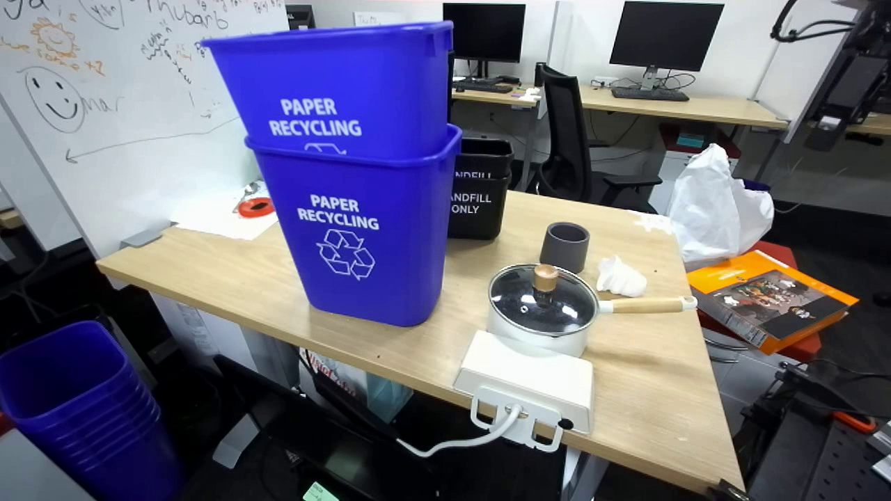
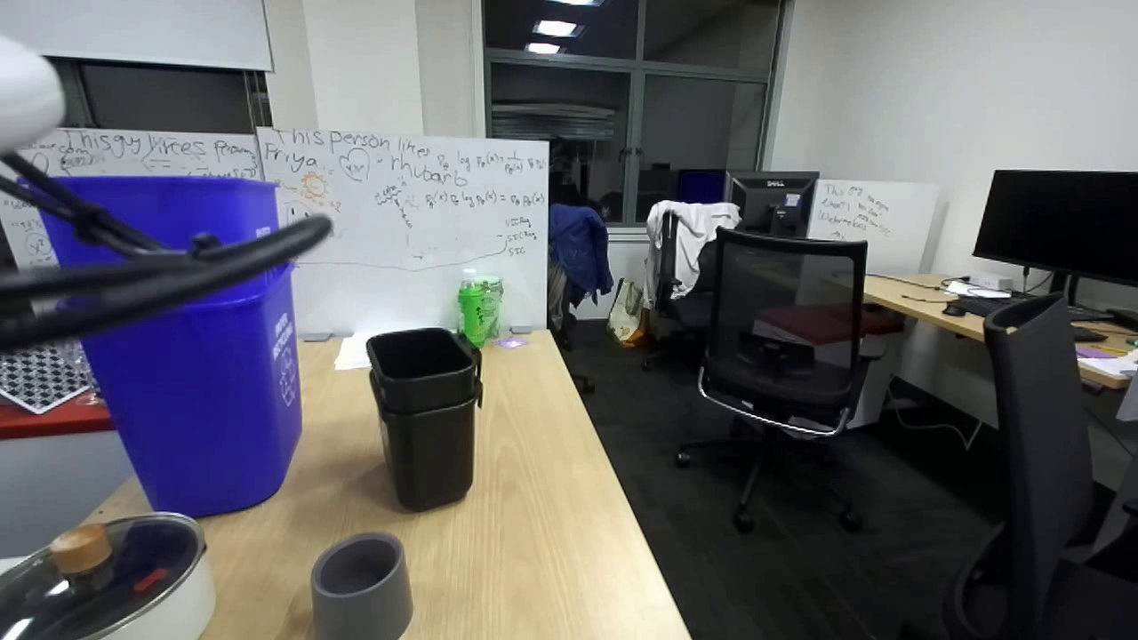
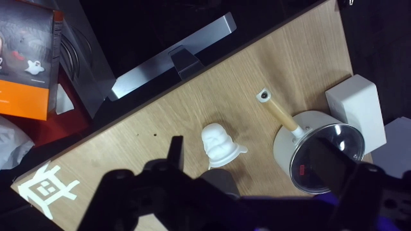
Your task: Put the grey vessel inside the black waste bin
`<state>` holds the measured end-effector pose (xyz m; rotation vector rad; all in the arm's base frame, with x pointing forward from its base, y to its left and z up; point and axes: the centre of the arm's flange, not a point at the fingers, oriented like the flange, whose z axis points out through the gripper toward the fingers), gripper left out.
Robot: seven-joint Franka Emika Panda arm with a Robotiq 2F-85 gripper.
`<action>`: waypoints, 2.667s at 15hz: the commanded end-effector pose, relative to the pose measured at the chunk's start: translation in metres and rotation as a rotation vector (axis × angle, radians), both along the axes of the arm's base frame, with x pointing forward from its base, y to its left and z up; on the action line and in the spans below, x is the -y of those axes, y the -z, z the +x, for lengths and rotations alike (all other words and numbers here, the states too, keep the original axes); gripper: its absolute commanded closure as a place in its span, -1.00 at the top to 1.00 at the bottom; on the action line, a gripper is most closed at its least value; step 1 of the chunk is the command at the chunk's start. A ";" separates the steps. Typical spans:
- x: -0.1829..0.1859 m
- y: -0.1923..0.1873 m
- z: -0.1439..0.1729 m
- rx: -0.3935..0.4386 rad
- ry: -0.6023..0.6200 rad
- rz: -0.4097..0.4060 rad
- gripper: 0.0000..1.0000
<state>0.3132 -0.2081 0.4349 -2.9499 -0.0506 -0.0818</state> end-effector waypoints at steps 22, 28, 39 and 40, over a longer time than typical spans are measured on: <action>-0.005 0.060 0.027 0.071 -0.061 0.002 1.00; -0.023 0.105 0.039 0.136 -0.109 0.016 1.00; -0.026 0.100 0.037 0.122 -0.106 0.017 1.00; -0.026 0.100 0.037 0.122 -0.106 0.017 1.00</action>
